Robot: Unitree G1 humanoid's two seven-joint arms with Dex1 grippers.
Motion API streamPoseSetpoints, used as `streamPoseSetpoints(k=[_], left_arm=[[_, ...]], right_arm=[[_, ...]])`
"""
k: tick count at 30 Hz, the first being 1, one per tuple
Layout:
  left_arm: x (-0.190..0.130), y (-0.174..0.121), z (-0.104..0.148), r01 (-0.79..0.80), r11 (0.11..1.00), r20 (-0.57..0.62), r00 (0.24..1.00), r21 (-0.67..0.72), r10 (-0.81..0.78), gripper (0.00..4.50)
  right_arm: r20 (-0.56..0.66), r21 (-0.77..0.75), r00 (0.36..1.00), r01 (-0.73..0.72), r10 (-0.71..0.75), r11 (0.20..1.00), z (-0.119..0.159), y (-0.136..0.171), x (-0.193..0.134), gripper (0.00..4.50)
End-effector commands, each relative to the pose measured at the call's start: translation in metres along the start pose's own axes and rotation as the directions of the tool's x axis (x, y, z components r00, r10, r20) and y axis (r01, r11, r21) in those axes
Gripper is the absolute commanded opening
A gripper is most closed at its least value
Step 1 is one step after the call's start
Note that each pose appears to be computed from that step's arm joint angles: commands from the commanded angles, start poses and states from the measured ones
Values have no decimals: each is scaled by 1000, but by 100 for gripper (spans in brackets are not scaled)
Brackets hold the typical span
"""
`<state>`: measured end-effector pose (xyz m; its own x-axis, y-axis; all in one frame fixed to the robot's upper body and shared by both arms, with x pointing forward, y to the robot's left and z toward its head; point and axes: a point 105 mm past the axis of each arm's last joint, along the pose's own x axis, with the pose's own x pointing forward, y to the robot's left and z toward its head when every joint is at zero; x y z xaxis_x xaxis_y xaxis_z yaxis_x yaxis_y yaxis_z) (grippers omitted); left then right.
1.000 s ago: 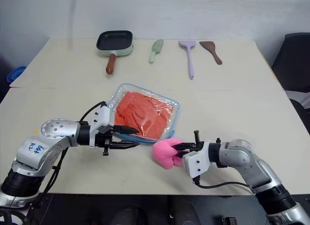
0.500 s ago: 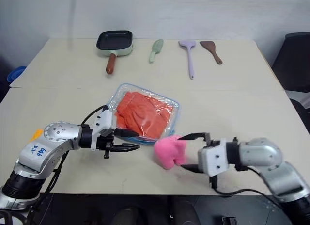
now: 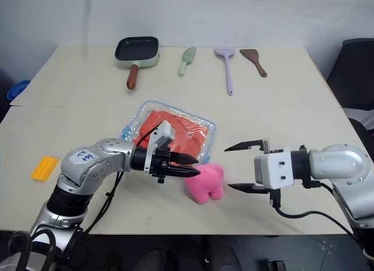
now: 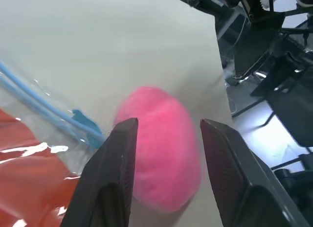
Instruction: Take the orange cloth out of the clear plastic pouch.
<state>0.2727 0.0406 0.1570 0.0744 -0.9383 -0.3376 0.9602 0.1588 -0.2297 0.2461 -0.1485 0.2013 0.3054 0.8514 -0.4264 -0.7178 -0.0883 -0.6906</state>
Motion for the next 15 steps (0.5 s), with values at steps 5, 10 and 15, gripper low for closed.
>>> streamPoseSetpoints(k=[5,10,15], left_arm=[[-29,-7,-9,-97,993,-57,994,-59,94,216],[-31,-15,-21,-106,980,-66,993,-166,96,216],[-19,-11,-32,-138,961,-64,990,-241,126,216]], right_arm=[[-11,-33,1000,12,-13,999,-2,-6,-2,426],[-7,-33,1000,10,-10,999,-2,-4,1,426],[-17,-63,1000,5,-7,998,-6,-8,4,426]])
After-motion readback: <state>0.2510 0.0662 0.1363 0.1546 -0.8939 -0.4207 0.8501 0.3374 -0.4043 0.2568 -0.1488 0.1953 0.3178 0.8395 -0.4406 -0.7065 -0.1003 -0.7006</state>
